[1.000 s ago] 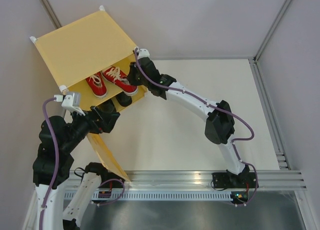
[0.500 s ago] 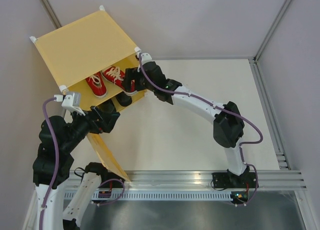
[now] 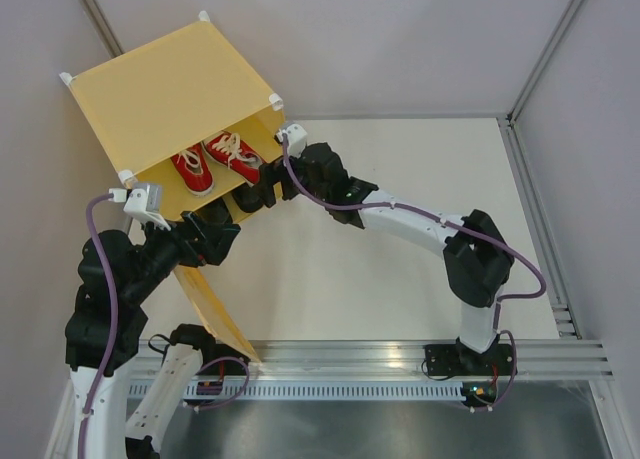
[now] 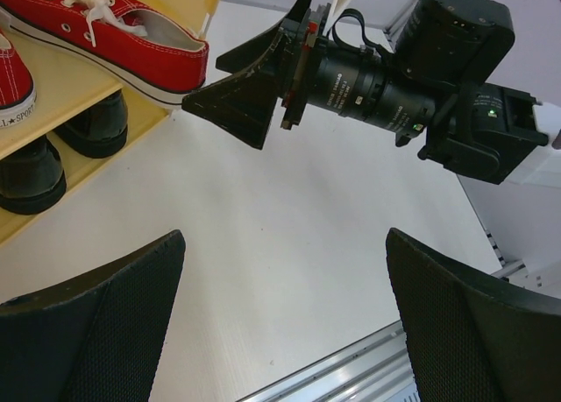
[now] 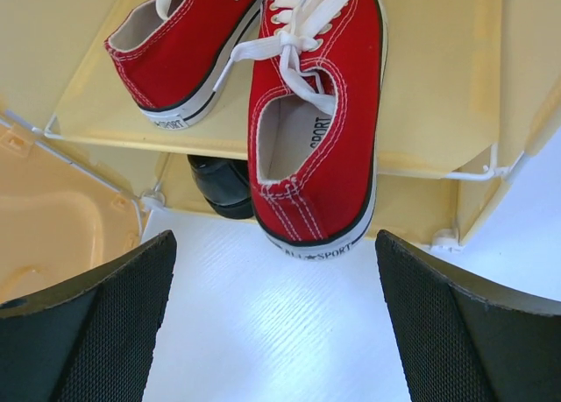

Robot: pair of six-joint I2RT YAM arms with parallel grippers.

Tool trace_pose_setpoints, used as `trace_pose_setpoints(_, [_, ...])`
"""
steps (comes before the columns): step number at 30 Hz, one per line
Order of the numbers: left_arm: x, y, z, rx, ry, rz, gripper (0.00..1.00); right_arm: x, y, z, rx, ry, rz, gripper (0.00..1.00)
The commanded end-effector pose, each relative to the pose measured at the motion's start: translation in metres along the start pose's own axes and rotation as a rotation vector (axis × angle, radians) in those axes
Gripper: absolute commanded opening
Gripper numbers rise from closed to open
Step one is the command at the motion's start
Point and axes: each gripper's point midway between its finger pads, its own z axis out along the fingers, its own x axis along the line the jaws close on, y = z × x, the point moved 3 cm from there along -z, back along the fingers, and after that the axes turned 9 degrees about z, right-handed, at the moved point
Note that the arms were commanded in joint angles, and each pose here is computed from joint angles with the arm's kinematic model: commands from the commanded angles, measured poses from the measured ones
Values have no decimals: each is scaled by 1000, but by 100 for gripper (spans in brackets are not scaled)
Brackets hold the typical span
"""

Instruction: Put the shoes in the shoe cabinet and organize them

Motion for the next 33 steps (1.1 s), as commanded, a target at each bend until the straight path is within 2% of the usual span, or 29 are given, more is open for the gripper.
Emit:
trace_pose_setpoints(1, [3, -5, -8, 29, 45, -31, 98, 6, 13, 13, -90, 54, -71, 98])
trace_pose_setpoints(5, [2, -3, -9, 24, 42, -19, 98, 2, 18, 23, -137, 39, -79, 98])
trace_pose_setpoints(10, [3, -3, -10, 29, 46, -13, 98, -7, 10, 41, -121, 7, -97, 96])
trace_pose_setpoints(18, [4, -4, -9, 41, 54, -15, 98, -13, 7, 56, -140, -6, -82, 87])
trace_pose_setpoints(21, [5, -4, -8, 42, 59, -16, 98, -10, 8, 57, -159, 2, -61, 73])
trace_pose_setpoints(22, [6, -5, -8, 45, 60, -17, 98, -8, 12, 56, -177, 11, -59, 60])
trace_pose_setpoints(24, [6, -5, -8, 45, 59, -15, 98, -5, 16, 56, -194, 18, -55, 46])
trace_pose_setpoints(25, [6, -5, -8, 45, 60, -17, 98, -4, 18, 55, -202, 16, -58, 31])
trace_pose_setpoints(27, [6, -5, -8, 50, 61, -15, 98, 5, 22, 54, -211, 28, -75, 20])
trace_pose_setpoints(28, [6, -6, -8, 49, 62, -15, 98, 2, 25, 53, -226, -6, -80, 8])
trace_pose_setpoints(30, [7, -6, -8, 50, 64, -14, 98, 8, 27, 54, -242, -21, -89, 1])
trace_pose_setpoints(33, [7, -7, -7, 56, 64, -17, 98, 10, 31, 56, -277, -64, -74, 1])
